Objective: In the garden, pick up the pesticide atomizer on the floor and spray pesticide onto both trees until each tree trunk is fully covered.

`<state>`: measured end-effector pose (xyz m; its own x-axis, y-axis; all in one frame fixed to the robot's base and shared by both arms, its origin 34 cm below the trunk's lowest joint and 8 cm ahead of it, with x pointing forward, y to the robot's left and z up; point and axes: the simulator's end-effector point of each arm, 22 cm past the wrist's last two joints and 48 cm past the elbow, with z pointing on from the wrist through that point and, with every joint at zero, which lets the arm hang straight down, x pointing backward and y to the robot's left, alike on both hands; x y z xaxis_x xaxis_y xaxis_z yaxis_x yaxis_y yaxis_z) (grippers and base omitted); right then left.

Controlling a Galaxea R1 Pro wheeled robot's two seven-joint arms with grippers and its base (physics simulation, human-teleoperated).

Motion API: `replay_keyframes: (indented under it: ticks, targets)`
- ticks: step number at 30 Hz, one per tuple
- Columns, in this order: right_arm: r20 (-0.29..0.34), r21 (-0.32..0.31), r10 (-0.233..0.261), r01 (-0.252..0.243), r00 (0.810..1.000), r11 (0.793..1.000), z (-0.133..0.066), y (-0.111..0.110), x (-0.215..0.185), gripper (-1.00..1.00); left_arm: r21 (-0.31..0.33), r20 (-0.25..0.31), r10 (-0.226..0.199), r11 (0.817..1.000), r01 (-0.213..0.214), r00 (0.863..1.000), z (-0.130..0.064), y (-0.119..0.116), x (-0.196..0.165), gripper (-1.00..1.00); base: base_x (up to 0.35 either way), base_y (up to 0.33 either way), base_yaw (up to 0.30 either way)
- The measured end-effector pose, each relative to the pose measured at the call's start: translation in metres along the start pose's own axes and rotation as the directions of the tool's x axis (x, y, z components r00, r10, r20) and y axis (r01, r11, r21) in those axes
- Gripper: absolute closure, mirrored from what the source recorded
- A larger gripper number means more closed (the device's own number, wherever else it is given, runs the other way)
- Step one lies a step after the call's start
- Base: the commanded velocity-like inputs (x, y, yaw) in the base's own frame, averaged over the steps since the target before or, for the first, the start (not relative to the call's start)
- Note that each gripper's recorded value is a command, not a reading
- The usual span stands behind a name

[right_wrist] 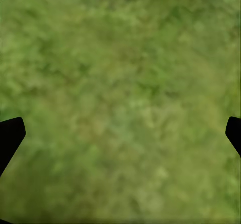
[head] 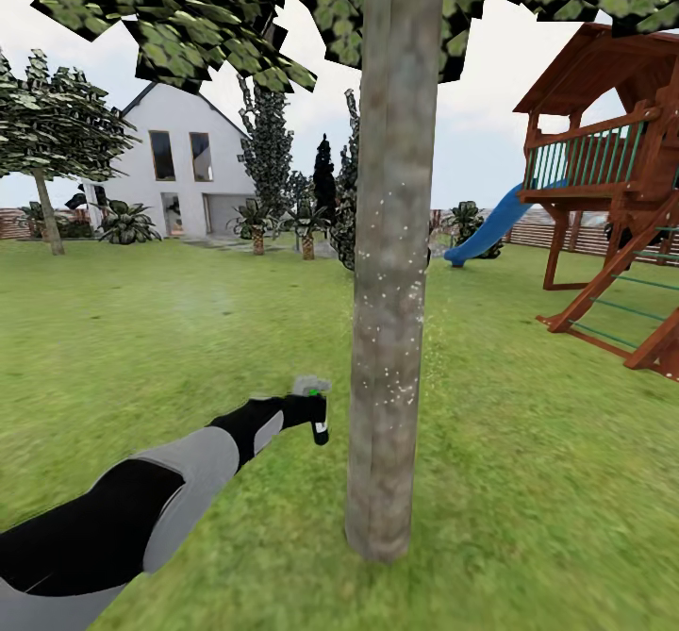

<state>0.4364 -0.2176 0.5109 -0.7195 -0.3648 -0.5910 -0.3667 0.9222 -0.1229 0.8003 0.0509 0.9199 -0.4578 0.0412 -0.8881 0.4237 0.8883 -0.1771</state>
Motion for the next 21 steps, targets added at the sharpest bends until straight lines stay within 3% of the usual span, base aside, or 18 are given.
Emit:
replay_keyframes:
  ticks: [4, 6, 9, 10, 15, 21]
  targets:
    - [0.0, 0.0, 0.0, 0.0, 1.0, 1.0, 0.0, 0.0, 0.0, -1.0, 0.001, 0.062, 0.021, 1.0, -0.021, 0.998, 0.002, -0.001, 0.02, 1.0, 0.0, 0.0, 0.0]
    - [0.0, 0.0, 0.0, 0.0, 1.0, 1.0, 0.0, 0.0, 0.0, -1.0, 0.002, 0.043, 0.03, 1.0, -0.03, 0.999, 0.003, -0.002, 0.047, 1.0, 0.0, 0.0, 0.0]
    - [-0.002, -0.018, -0.037, 0.037, 0.999, 0.999, 0.0, 0.005, 0.001, -1.0, 0.038, 0.067, 0.135, 0.99, -0.138, 0.989, 0.002, -0.014, 0.093, 1.0, 0.0, 0.0, 0.0]
    - [-0.002, -0.027, -0.051, 0.051, 0.999, 0.998, 0.0, 0.007, 0.002, -1.0, 0.121, 0.116, 0.162, 0.977, -0.176, 0.98, -0.003, -0.031, 0.1, 1.0, 0.0, 0.0, 0.0]
    - [0.001, -0.032, -0.055, 0.055, 0.998, 0.998, -0.001, 0.009, 0.001, -1.0, 0.118, 0.115, 0.163, 0.977, -0.177, 0.98, -0.015, -0.008, 0.131, 1.0, -0.026, 0.023, 0.0]
    - [0.003, -0.031, -0.054, 0.054, 0.999, 0.998, -0.001, 0.009, 0.001, -1.0, 0.115, 0.113, 0.163, 0.978, -0.176, 0.98, -0.017, -0.003, 0.134, 1.0, -0.232, 0.188, 0.0]
